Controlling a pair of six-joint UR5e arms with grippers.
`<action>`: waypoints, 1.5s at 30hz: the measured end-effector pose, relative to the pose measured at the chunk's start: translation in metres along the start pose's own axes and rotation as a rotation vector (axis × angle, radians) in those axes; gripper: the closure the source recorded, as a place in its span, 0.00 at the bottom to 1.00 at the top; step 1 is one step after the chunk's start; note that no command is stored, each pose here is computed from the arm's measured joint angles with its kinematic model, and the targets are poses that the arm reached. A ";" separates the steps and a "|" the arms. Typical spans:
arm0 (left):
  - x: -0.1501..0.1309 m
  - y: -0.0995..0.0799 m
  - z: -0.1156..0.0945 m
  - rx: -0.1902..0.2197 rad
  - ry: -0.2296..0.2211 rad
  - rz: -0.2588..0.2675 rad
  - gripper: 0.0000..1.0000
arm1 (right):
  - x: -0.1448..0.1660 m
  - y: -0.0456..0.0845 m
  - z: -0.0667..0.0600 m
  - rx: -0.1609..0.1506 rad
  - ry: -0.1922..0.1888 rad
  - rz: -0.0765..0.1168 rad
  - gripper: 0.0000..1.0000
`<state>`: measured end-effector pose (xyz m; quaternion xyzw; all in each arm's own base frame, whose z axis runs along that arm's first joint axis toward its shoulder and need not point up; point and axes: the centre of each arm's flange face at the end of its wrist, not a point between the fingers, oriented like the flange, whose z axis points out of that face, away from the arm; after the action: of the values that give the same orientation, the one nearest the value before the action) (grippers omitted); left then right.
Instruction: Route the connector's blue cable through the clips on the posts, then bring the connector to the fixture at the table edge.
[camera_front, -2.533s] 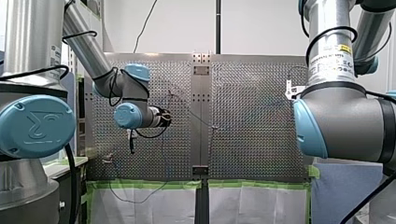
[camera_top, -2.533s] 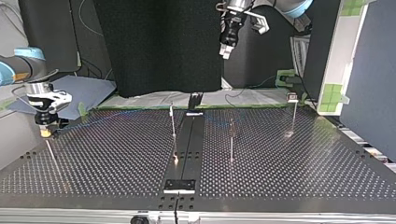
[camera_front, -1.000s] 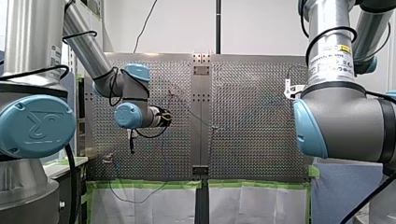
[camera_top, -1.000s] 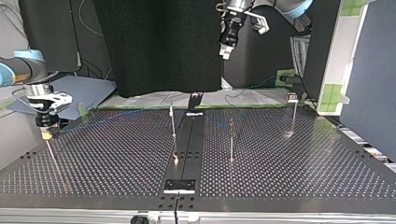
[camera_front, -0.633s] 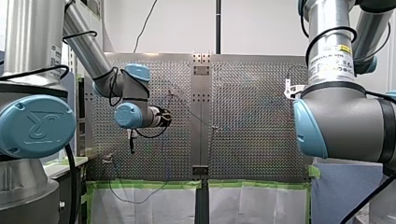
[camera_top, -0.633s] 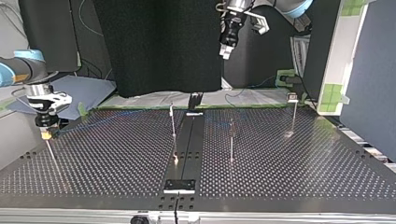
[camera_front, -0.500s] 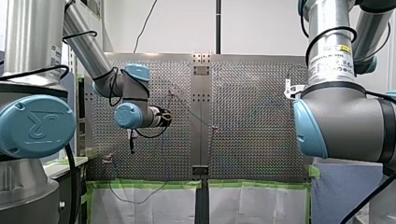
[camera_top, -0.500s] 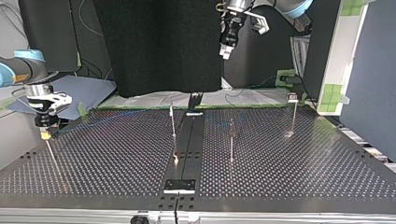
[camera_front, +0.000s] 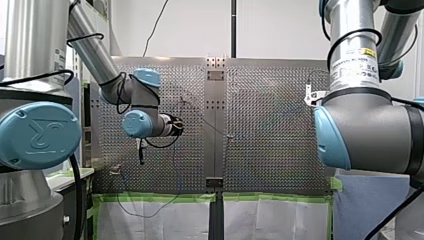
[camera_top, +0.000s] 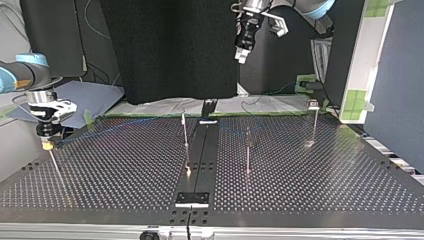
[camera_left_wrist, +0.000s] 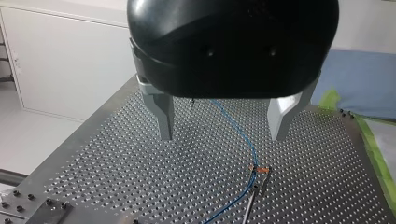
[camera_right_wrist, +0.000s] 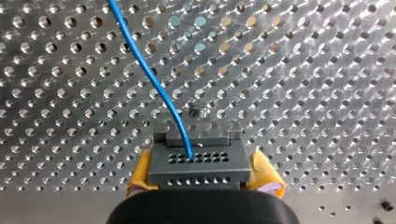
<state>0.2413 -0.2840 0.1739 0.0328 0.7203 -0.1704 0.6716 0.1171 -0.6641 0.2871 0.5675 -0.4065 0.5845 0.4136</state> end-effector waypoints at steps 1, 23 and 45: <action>0.000 0.000 0.000 0.000 0.000 0.000 0.01 | 0.000 0.000 0.000 0.000 0.000 0.000 0.20; 0.000 0.000 0.000 -0.001 -0.002 -0.001 0.01 | -0.002 -0.005 0.001 0.006 -0.003 0.002 0.11; -0.001 0.001 0.001 -0.004 -0.003 -0.001 0.01 | 0.000 -0.006 0.002 0.006 -0.003 0.011 0.11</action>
<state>0.2428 -0.2831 0.1742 0.0308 0.7195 -0.1696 0.6728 0.1235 -0.6638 0.2870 0.5674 -0.4084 0.5872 0.4080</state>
